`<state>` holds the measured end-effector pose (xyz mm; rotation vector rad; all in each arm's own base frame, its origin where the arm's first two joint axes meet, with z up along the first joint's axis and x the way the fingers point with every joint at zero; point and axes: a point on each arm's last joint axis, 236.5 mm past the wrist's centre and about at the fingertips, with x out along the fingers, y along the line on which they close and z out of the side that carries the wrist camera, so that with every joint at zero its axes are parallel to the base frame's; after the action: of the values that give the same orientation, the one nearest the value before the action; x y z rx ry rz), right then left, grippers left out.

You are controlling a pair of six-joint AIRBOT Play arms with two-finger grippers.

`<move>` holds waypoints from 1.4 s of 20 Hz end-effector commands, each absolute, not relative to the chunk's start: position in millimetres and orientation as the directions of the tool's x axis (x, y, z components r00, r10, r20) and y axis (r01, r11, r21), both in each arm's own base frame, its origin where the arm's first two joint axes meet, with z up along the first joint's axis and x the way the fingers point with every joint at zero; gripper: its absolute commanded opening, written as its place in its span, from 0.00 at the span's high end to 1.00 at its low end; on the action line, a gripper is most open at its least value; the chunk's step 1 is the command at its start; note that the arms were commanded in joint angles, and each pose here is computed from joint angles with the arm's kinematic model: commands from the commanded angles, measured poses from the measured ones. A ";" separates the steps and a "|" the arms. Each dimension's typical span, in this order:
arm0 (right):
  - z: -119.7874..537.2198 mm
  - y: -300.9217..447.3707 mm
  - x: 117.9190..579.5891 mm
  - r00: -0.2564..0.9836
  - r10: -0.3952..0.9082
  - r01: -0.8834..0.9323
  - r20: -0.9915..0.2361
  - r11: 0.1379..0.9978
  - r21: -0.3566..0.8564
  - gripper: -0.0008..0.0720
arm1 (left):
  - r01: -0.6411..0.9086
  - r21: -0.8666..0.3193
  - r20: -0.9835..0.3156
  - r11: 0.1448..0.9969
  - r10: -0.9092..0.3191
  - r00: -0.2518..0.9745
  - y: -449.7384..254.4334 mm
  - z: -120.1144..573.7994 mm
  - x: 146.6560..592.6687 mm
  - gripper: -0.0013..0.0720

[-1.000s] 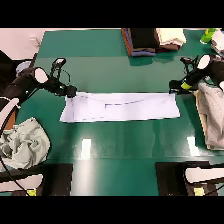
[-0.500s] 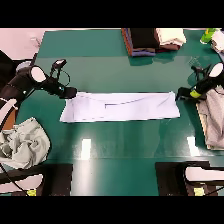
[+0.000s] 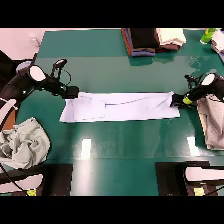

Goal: Fold the shirts.

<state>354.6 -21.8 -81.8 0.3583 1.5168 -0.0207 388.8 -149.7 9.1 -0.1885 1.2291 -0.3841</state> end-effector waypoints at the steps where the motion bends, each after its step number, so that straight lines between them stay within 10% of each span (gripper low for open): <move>1: -81.5 -11.4 359.7 0.065 0.197 0.189 -0.978 0.960 0.206 0.79 | 0.181 -0.383 -0.864 0.906 -0.420 0.276 -161.6 11.2 387.7 0.95; 2: -77.1 -13.2 360.1 0.074 0.177 0.171 -0.981 0.967 0.188 0.96 | 0.199 -0.382 -0.862 0.902 -0.426 0.274 -170.9 10.8 386.2 0.95; 14: 97.6 42.3 358.3 0.374 0.222 -0.020 -0.900 0.973 0.231 0.97 | 0.466 -0.429 -0.830 0.774 -0.542 0.136 -373.5 -36.7 390.1 0.95; 28: 220.1 190.7 379.6 0.439 0.463 -0.352 -0.770 0.877 0.327 0.97 | 0.458 -0.447 -0.844 0.769 -0.531 0.069 -381.8 -59.2 384.0 0.95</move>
<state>381.6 158.2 199.8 0.1061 1.0244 0.4176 376.9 -390.1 -64.8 -0.0701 1.3098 -0.7562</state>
